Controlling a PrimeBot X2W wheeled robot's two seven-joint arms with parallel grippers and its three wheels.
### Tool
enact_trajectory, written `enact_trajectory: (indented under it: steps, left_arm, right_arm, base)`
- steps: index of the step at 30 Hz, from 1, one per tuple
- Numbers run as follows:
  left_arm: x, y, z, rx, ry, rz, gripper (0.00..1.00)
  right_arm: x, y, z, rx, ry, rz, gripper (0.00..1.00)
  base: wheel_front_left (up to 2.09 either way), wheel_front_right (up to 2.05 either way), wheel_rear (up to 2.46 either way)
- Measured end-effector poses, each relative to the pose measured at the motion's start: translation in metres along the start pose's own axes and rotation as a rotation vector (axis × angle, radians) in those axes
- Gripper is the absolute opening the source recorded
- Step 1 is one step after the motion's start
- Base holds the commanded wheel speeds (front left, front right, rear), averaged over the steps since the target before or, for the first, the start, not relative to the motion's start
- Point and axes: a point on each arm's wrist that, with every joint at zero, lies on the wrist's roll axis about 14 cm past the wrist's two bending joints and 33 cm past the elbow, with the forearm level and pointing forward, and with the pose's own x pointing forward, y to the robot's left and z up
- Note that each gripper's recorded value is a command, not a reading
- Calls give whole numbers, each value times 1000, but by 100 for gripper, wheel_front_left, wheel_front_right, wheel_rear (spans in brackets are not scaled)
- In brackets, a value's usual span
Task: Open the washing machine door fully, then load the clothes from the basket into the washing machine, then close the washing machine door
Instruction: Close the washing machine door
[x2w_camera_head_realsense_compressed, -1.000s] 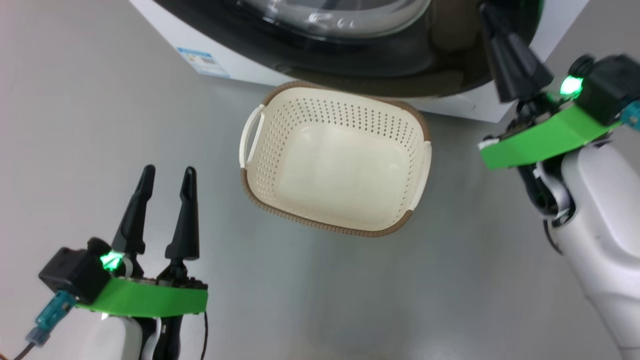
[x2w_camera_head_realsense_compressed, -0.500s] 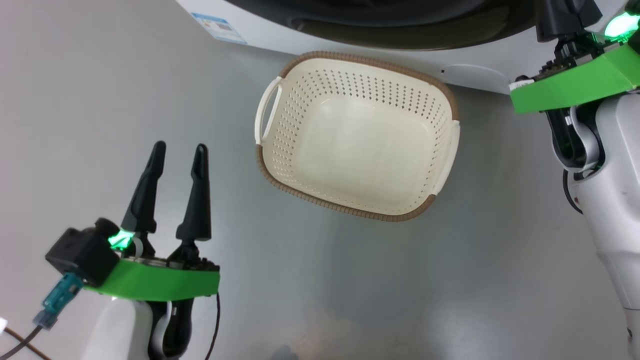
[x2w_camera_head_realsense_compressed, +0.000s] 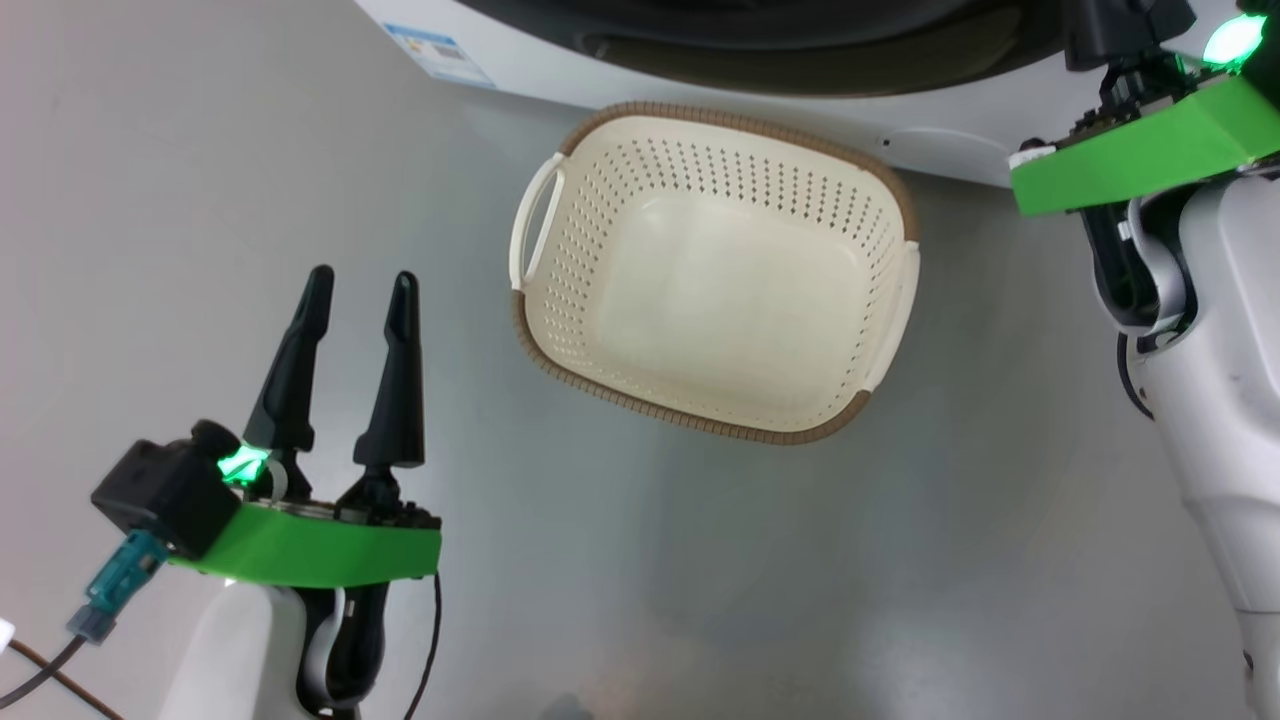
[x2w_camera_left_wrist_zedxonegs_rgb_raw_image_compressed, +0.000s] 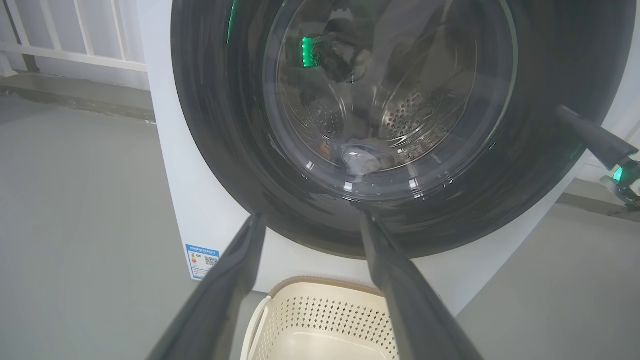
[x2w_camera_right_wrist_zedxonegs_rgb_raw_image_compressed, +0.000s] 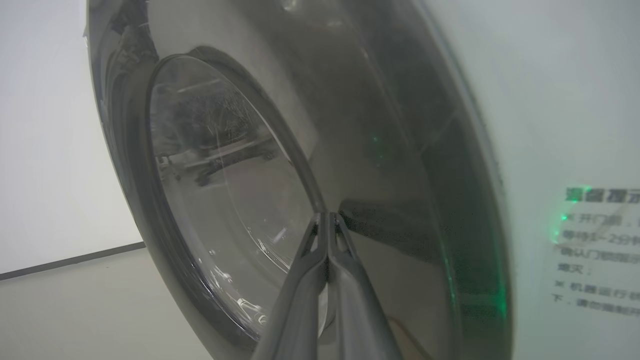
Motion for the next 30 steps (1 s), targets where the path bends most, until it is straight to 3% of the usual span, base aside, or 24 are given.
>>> enact_trajectory:
  steps: [9,13,14,15,30]
  left_arm:
    - [-14,8,10,7,-10,12,100]
    - [-25,11,12,10,-7,17,100]
    - [-27,12,13,12,-8,17,100]
    - [-30,13,14,13,-9,17,100]
    - [-46,12,25,23,-31,-14,100]
  right_arm:
    - [-35,18,-5,-10,76,8,1]
    - [-52,25,0,-15,93,0,58]
    - [-56,26,2,-16,96,-5,90]
    - [-61,27,4,-17,99,-10,100]
    - [-128,21,34,-47,119,-139,100]
  base:
    - [0,0,0]
    - [0,0,0]
    - [0,0,0]
    - [0,0,0]
    - [0,0,0]
